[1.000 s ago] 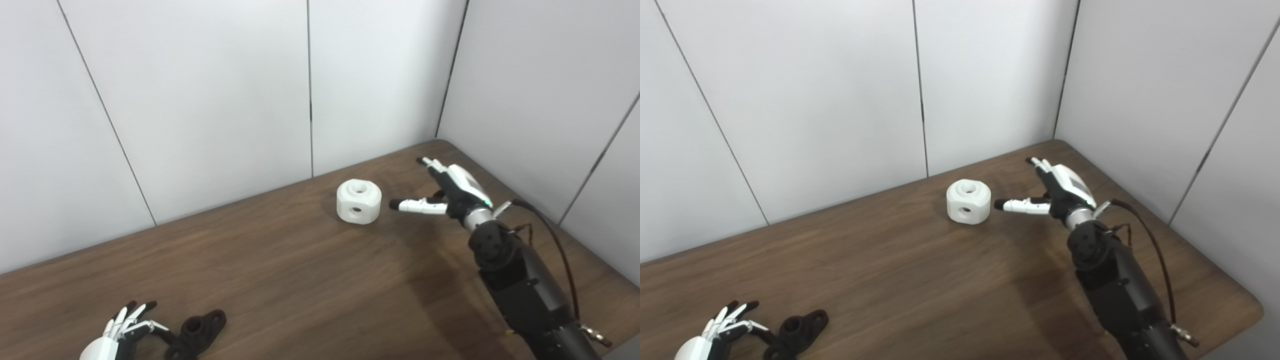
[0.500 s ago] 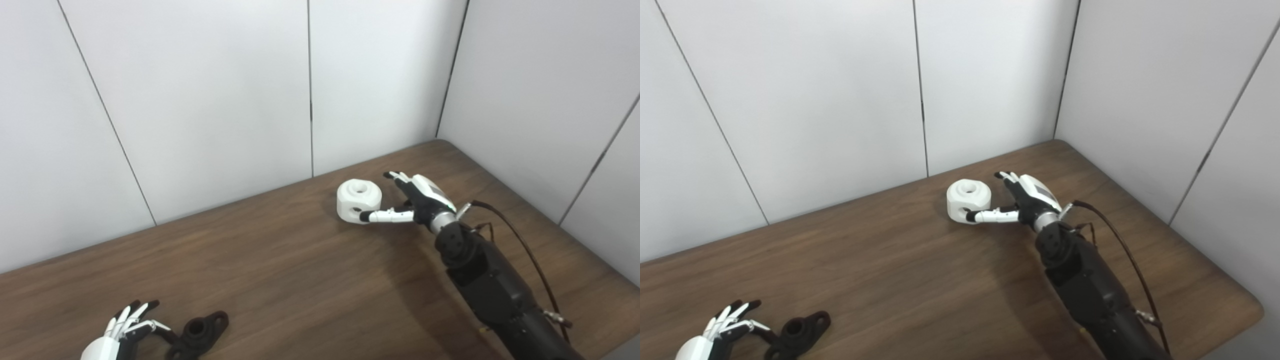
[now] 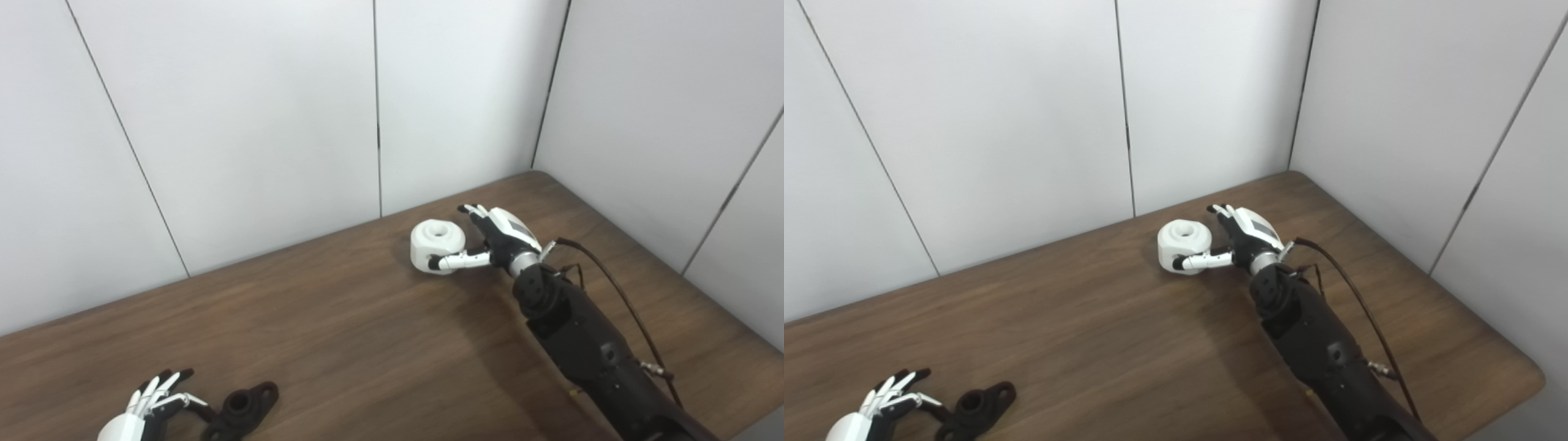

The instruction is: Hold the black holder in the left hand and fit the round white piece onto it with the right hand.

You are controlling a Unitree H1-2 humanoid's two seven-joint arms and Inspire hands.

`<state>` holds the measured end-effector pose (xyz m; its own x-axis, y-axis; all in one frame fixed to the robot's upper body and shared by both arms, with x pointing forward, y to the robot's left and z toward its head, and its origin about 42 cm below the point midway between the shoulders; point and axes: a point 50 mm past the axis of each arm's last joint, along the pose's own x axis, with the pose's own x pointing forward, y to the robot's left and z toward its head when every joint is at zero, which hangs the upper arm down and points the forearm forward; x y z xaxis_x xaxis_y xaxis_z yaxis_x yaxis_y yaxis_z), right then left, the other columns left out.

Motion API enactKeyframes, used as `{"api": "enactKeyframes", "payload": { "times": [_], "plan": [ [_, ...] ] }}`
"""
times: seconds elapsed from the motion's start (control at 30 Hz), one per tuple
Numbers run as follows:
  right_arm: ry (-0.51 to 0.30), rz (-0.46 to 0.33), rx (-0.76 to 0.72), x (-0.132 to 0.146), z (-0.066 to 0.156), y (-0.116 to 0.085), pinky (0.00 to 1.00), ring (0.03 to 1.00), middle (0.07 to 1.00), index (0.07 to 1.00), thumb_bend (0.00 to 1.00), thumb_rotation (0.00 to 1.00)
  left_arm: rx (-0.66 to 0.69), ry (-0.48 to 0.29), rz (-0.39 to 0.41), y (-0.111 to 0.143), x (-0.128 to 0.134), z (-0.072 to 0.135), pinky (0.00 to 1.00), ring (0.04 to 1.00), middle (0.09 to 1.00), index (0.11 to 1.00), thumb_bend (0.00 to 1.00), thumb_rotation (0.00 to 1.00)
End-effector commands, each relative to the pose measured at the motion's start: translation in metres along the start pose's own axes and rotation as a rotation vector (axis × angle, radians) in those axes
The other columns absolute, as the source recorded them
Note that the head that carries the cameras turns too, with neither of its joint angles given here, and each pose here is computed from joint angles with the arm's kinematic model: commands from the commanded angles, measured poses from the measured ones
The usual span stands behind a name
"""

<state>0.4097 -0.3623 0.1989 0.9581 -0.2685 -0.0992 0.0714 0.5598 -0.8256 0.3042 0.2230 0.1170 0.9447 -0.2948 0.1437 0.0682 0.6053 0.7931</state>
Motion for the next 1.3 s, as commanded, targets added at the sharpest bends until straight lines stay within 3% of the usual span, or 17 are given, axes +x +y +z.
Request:
{"api": "enactKeyframes", "payload": {
  "times": [0.0, 0.5, 0.63, 0.77, 0.8, 0.87, 1.27],
  "plan": [
    [-0.056, -0.037, 0.001, 0.0096, 0.0180, -0.0149, 0.85, 1.000, 1.000, 0.940, 1.00, 0.56, 0.001, 0.003, -0.003, -0.0018, -0.0082, -0.0056, 1.00, 0.959, 0.889, 0.481, 0.51, 0.05],
    [-0.055, -0.041, -0.008, 0.0167, 0.0217, -0.0148, 0.86, 1.000, 1.000, 0.880, 1.00, 0.50, -0.006, -0.010, -0.007, -0.0010, -0.0101, -0.0025, 1.00, 0.953, 0.892, 0.481, 0.51, 0.05],
    [-0.058, -0.064, -0.010, 0.0161, 0.0211, -0.0142, 0.89, 1.000, 1.000, 0.785, 0.92, 0.45, -0.005, -0.015, -0.011, -0.0004, -0.0100, -0.0024, 1.00, 0.955, 0.894, 0.481, 0.51, 0.05],
    [-0.072, -0.119, -0.008, 0.0149, 0.0199, -0.0128, 0.87, 1.000, 1.000, 0.626, 0.72, 0.33, -0.008, -0.019, -0.011, -0.0004, -0.0093, -0.0024, 1.00, 0.952, 0.894, 0.481, 0.51, 0.05],
    [-0.073, -0.131, -0.009, 0.0146, 0.0197, -0.0125, 0.86, 1.000, 1.000, 0.560, 0.62, 0.25, -0.008, -0.020, -0.011, -0.0004, -0.0093, -0.0025, 1.00, 0.952, 0.895, 0.481, 0.51, 0.05],
    [-0.077, -0.152, -0.017, 0.0137, 0.0194, -0.0120, 0.86, 1.000, 1.000, 0.504, 0.53, 0.17, -0.007, -0.023, -0.011, -0.0001, -0.0093, -0.0023, 1.00, 0.952, 0.895, 0.481, 0.51, 0.05],
    [-0.085, -0.195, -0.016, 0.0107, 0.0173, -0.0094, 0.84, 0.999, 0.952, 0.481, 0.50, 0.14, -0.004, -0.022, -0.018, 0.0004, -0.0103, -0.0018, 1.00, 0.952, 0.898, 0.481, 0.51, 0.05]
  ]
}}
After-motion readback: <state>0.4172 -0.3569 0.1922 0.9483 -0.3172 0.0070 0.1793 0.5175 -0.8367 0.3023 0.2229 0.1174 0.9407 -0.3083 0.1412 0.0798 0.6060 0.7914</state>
